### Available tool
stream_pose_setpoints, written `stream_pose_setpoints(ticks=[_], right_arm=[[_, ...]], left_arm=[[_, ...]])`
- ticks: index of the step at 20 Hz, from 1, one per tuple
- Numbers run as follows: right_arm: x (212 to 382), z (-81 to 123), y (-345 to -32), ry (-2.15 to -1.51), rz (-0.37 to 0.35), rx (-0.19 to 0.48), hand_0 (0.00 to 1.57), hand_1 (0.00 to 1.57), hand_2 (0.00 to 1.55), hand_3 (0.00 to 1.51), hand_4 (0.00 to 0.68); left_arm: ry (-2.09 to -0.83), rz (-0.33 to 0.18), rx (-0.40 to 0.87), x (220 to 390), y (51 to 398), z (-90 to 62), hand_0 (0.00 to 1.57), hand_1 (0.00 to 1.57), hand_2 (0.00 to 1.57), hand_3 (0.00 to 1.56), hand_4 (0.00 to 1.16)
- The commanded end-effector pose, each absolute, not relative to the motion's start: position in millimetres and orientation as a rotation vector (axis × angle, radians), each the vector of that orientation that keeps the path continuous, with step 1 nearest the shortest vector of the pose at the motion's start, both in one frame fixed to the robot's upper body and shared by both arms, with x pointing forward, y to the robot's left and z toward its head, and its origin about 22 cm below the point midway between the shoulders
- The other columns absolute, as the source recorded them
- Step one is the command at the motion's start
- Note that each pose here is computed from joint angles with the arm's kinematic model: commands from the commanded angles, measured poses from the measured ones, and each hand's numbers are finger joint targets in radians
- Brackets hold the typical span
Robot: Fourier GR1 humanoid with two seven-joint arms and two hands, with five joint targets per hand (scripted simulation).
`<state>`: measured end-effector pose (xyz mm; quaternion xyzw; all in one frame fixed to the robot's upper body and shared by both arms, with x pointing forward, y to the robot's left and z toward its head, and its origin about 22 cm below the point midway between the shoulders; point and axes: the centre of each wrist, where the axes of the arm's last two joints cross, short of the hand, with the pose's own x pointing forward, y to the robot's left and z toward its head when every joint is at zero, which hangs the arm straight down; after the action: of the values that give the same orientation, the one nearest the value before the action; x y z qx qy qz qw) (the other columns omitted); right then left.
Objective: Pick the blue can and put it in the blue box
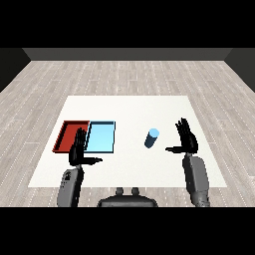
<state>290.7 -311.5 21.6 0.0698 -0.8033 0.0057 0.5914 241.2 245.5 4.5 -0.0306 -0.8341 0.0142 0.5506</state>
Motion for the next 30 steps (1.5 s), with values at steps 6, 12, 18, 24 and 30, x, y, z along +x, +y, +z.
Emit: stream_pose_setpoints(ticks=[6,12,18,24,30], right_arm=[[302.6,15.8,-333.0,-1.886,-0.004,0.182,0.0,0.0,0.0,0.0,0.0],[316.0,-5.2,-332.5,-1.825,-0.042,0.195,0.0,0.0,0.0,0.0,0.0],[328.0,-3.0,-328.0,-1.772,-0.055,0.232,0.0,0.0,0.0,0.0,0.0],[318.5,-33.4,-309.7,-1.74,-0.056,0.222,0.0,0.0,0.0,0.0,0.0],[322.1,-26.5,-300.8,-1.689,-0.104,0.253,0.0,0.0,0.0,0.0,0.0]], left_arm=[[-2.02,0.078,-0.122,220.8,240.4,0.8,0.0,0.0,0.0,0.0,0.0],[-2.003,0.062,-0.087,254.2,241.1,-10.8,0.0,0.0,0.0,0.0,0.0],[-2.016,0.073,-0.103,238.6,229.9,6.1,0.0,0.0,0.0,0.0,0.0],[-2.017,0.085,-0.121,246.7,231.6,-1.5,0.0,0.0,0.0,0.0,0.0],[-2.025,0.106,-0.108,247.9,242.3,6.5,0.0,0.0,0.0,0.0,0.0]])
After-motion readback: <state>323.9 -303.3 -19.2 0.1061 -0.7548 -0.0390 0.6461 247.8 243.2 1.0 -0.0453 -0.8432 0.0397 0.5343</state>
